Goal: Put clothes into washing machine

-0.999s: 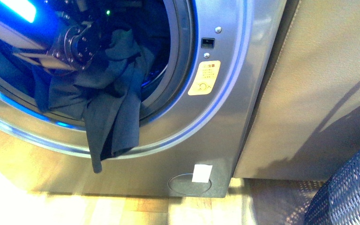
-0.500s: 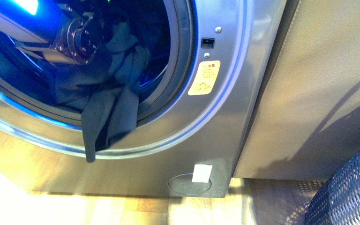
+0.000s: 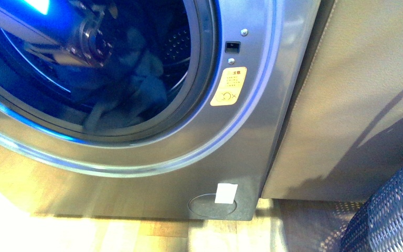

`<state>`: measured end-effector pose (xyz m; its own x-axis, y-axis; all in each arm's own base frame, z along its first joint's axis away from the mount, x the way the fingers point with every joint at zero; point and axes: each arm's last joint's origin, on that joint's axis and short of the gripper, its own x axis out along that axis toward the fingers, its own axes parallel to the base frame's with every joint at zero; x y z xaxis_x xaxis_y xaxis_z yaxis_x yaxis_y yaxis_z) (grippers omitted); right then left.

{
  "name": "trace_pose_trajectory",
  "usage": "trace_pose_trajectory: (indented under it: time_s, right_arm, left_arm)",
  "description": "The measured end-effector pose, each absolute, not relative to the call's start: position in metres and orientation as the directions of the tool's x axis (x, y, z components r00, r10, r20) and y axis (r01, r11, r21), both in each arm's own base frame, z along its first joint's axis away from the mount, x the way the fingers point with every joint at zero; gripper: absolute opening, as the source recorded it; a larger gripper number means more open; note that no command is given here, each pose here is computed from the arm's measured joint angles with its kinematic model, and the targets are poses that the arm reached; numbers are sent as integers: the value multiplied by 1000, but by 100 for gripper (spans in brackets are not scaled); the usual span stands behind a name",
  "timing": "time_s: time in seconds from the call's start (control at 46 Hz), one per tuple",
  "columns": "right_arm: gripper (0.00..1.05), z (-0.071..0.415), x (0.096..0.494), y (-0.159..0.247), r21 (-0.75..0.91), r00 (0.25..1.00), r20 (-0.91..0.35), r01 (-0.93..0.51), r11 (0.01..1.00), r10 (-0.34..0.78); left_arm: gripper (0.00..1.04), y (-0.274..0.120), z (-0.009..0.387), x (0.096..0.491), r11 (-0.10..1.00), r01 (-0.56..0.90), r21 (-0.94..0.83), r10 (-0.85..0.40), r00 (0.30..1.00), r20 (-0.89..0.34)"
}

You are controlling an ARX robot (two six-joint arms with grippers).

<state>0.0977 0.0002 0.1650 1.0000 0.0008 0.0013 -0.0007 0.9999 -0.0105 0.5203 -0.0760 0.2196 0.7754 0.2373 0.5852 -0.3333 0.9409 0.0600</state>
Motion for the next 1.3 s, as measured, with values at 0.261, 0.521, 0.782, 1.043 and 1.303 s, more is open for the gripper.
trace_pose_trajectory:
  time_s: [0.261,0.521,0.782,1.043,1.303]
  right_arm:
    - [2,165,98,0,-10,1000,1,-1,1000,1]
    - [2,165,98,0,-10,1000,1,-1,1000,1]
    - [2,165,98,0,-10,1000,1,-1,1000,1]
    - [2,165,98,0,-10,1000,1,-1,1000,1]
    - [2,165,98,0,-10,1000,1,-1,1000,1]
  left_arm:
    - [8,-78,208,522,961,-275,37,215,821,529]
    - [8,-66,183,523,972,-234,23,202,884,422]
    - [44,-53,153,522,984,-168,58,147,952,268]
    - [100,-49,129,483,992,-101,77,86,979,183]
    - [98,-49,134,439,996,-39,80,31,994,101]
